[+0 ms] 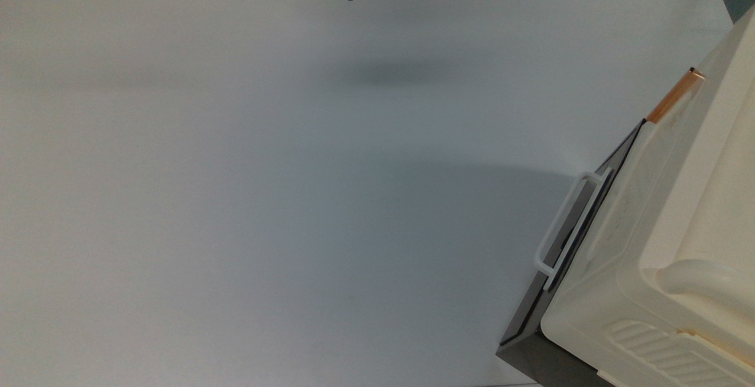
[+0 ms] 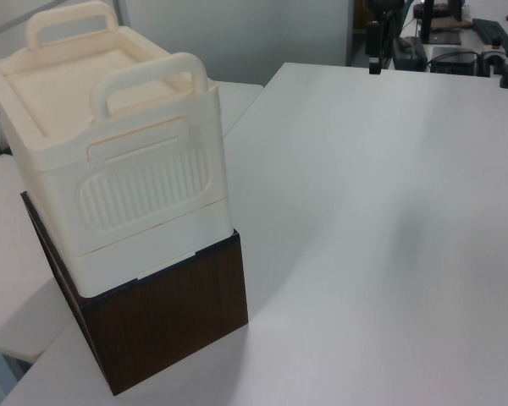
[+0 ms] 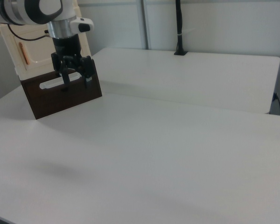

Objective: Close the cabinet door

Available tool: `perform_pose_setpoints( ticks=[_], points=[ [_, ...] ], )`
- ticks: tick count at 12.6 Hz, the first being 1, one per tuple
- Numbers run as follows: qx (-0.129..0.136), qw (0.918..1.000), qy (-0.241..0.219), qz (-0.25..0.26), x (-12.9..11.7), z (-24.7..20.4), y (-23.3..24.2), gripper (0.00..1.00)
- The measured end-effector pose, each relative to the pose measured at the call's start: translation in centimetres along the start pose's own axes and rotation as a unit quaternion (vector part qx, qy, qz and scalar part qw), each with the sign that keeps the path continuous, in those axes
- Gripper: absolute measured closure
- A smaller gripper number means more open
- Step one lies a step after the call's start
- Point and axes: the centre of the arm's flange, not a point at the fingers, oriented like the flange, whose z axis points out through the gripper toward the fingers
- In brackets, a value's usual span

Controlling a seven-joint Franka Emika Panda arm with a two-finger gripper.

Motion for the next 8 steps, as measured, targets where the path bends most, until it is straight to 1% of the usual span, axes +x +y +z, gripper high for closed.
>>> perform_pose_setpoints(
  ticks=[2,8],
  points=[
    [0.0,0.9999,0.003,0.01,-0.1,-0.3,1.2,0.0],
    [-0.005,0.9998,0.005,0.018,-0.5,-0.6,2.0,0.0]
  ],
)
